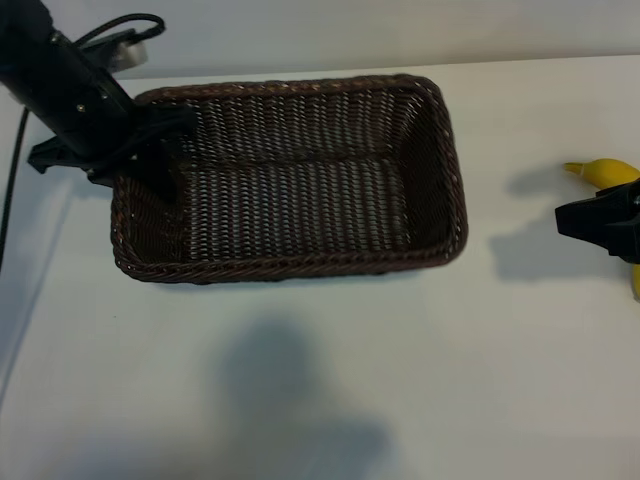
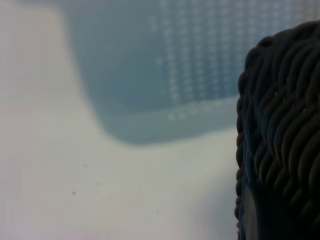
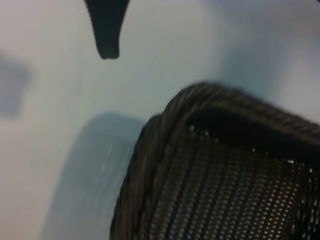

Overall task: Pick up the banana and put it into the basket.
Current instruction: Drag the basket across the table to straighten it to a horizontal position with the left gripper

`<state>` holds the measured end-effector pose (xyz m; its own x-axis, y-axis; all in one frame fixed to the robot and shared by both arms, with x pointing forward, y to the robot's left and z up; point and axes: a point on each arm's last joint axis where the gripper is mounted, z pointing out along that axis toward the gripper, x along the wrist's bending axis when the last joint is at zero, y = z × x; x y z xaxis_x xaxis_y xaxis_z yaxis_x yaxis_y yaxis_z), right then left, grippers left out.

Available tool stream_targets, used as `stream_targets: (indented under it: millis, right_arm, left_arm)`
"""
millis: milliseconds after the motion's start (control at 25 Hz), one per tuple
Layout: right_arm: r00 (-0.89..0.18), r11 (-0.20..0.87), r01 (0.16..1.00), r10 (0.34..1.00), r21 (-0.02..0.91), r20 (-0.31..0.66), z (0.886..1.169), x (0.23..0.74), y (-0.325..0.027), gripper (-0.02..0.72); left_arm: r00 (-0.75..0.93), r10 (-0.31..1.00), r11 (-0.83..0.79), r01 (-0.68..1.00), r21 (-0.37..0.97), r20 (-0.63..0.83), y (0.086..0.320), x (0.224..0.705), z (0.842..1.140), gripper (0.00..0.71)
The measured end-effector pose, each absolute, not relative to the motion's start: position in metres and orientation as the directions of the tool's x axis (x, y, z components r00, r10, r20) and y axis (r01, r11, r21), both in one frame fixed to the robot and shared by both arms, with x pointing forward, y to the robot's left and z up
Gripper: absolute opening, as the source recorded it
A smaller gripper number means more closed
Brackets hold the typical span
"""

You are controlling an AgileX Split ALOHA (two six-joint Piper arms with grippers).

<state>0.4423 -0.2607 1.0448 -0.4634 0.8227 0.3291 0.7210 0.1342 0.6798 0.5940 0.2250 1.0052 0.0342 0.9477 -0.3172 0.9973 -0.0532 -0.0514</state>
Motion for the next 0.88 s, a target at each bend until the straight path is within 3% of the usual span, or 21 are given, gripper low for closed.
stream_targets:
  millis: [440, 880]
  right_arm:
    - [-0.463, 0.134, 0.721, 0.823, 0.680, 0.329, 1.045, 0.442, -0.261, 0.525]
    - [-0.463, 0.133, 0.721, 0.823, 0.680, 0.330, 1.045, 0.442, -0.261, 0.525]
  left_arm:
    - [-0.003, 0.914, -0.035, 0.996, -0.085, -0.407, 0.212, 0.609, 0.980, 0.161]
    - [0.025, 0.922, -0.086, 0.986, -0.142, -0.385, 0.185, 0.613, 0.938, 0.161]
